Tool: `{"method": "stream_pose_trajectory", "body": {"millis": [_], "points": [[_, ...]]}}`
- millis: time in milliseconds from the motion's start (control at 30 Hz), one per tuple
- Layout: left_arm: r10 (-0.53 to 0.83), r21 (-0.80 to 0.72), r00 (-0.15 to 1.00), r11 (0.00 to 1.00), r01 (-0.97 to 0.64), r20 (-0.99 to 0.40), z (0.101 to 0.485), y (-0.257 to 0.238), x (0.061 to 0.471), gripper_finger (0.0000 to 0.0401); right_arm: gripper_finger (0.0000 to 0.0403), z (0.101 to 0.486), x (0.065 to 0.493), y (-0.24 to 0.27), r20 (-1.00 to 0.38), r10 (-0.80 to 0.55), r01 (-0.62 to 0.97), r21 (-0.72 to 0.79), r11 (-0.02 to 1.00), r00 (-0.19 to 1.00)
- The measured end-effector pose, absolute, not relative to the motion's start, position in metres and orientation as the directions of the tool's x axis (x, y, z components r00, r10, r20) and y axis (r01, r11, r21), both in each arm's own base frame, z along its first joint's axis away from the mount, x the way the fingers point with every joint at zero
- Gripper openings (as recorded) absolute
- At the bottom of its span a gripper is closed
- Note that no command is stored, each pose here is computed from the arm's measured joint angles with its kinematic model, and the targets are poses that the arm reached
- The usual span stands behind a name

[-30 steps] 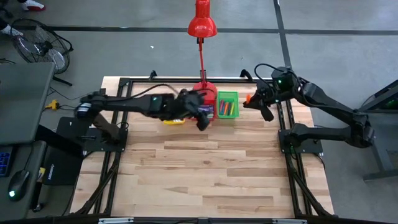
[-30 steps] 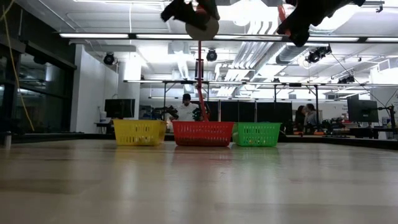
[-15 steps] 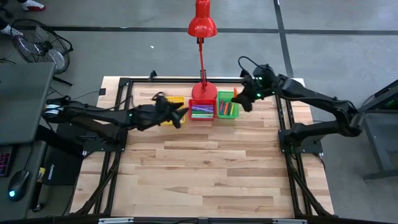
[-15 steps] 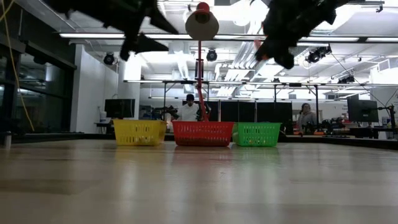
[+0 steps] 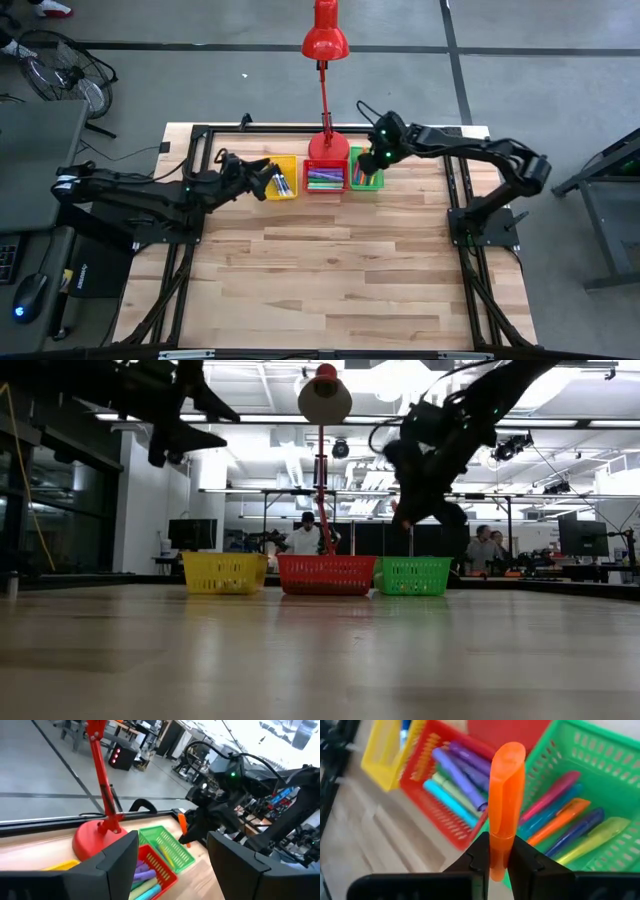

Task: Pick & Place Markers
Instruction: Put the orange pen into the green bin, then return to Home Position

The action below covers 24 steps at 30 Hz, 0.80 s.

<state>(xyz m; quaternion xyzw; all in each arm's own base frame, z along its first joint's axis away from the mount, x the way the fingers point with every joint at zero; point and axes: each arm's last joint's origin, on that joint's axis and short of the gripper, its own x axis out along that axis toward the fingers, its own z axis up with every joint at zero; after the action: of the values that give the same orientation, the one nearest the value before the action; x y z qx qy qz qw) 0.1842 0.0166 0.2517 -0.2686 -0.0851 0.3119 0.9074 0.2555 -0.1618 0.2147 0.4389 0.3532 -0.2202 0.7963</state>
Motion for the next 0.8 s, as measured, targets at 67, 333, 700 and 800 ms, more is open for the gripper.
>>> {"method": "stream_pose_trajectory", "body": {"millis": [67, 333, 700, 800], "points": [[0.612, -0.537, 0.791, 0.661, -0.523, -0.016, 0.250, 0.017, 0.183, 0.0232, 0.0043, 0.208, 0.258, -0.166, -0.764, -0.052, 0.694, 0.553, 0.461, 0.643], [0.610, -0.533, 0.792, 0.661, -0.528, -0.028, 0.246, 0.017, 0.182, 0.0232, 0.0031, 0.187, 0.261, -0.174, -0.823, -0.090, 0.809, 0.523, 0.269, 0.561], [0.609, -0.532, 0.792, 0.661, -0.529, -0.031, 0.245, 0.017, 0.182, 0.0232, 0.0065, 0.182, 0.256, -0.170, -0.877, -0.122, 0.883, 0.449, 0.137, 0.465], [0.610, -0.531, 0.792, 0.660, -0.531, -0.035, 0.245, 0.017, 0.182, 0.0232, 0.0057, 0.182, 0.257, -0.167, -0.880, -0.114, 0.884, 0.445, 0.144, 0.462]]}}
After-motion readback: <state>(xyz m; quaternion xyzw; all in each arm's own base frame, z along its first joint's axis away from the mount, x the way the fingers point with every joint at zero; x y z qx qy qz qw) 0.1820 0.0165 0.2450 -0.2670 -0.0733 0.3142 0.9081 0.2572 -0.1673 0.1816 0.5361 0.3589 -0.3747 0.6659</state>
